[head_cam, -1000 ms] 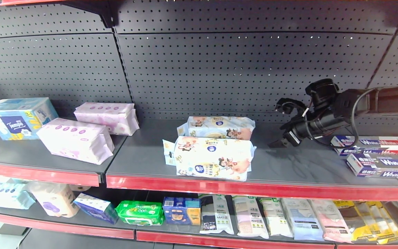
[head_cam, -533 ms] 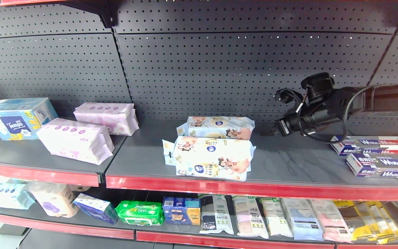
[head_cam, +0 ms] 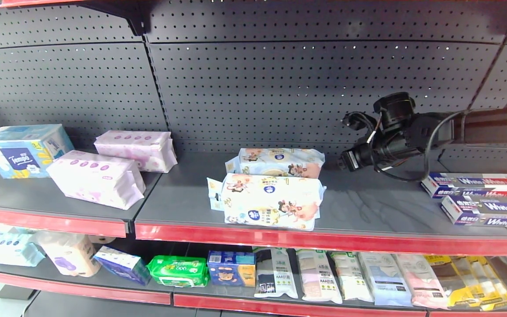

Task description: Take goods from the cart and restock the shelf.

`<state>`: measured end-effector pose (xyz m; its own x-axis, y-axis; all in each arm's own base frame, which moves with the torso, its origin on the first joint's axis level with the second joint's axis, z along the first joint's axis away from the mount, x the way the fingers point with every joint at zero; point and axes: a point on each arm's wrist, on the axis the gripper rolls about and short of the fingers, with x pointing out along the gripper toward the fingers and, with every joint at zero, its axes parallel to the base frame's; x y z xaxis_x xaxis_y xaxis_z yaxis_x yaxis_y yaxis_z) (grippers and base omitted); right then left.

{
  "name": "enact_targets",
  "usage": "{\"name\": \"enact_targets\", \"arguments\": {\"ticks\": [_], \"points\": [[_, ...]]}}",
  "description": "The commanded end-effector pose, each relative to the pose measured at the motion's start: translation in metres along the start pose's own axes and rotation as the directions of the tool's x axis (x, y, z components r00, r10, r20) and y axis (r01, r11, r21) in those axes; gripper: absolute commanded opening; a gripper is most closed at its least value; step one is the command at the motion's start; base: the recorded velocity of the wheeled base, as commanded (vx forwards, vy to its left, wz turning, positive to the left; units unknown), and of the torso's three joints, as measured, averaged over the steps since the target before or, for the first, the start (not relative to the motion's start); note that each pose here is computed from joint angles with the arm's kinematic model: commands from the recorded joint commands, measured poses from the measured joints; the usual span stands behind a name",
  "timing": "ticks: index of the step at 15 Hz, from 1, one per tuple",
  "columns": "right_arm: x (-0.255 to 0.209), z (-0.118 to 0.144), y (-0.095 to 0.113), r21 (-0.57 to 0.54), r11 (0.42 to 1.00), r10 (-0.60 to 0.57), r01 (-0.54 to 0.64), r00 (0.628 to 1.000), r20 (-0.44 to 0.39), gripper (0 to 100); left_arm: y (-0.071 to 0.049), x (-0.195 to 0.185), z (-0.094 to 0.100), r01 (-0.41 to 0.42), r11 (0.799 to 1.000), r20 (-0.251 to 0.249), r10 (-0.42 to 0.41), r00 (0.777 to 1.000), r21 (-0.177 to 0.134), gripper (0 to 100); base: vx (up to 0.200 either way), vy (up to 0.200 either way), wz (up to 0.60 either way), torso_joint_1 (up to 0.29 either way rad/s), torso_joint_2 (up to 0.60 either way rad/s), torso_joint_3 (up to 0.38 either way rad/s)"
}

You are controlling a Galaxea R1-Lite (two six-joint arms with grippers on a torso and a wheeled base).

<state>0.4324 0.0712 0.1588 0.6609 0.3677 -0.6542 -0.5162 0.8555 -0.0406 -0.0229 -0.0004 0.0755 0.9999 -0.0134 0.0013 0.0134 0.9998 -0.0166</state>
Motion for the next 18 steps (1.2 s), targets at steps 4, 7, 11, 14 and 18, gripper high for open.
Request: {"name": "enact_targets", "arguments": {"ticks": [4, 7, 11, 14, 18], "points": [[0.010, 0.000, 0.003, -0.005, 1.000, 0.009, -0.009, 1.000, -0.005, 100, 0.000, 0.000, 0.000, -0.001, 1.000, -0.001, 0.001, 1.000, 0.000, 100, 0.000, 0.000, 0.00, 0.000, 0.00, 0.000], [0.011, 0.002, 0.008, -0.005, 1.000, 0.018, -0.018, 1.000, -0.005, 100, 0.000, 0.000, 0.000, -0.001, 1.000, -0.001, 0.001, 1.000, 0.000, 100, 0.000, 0.000, 0.00, 0.000, 0.00, 0.000], [0.012, 0.003, 0.012, -0.011, 1.000, 0.027, -0.027, 1.000, -0.003, 100, 0.000, 0.000, 0.000, -0.001, 1.000, 0.000, 0.001, 1.000, 0.000, 100, 0.000, 0.000, 0.00, 0.000, 0.00, 0.000], [0.012, 0.004, 0.016, -0.016, 0.999, 0.033, -0.033, 0.999, -0.003, 100, 0.000, 0.000, 0.000, -0.001, 1.000, -0.001, 0.001, 1.000, 0.000, 100, 0.000, 0.000, 0.00, 0.000, 0.00, 0.000], [0.013, 0.005, 0.020, -0.023, 0.999, 0.042, -0.042, 0.999, -0.004, 100, 0.000, 0.000, 0.000, -0.003, 1.000, -0.001, 0.003, 1.000, 0.000, 100, 0.000, 0.000, 0.00, 0.000, 0.00, 0.000]]}}
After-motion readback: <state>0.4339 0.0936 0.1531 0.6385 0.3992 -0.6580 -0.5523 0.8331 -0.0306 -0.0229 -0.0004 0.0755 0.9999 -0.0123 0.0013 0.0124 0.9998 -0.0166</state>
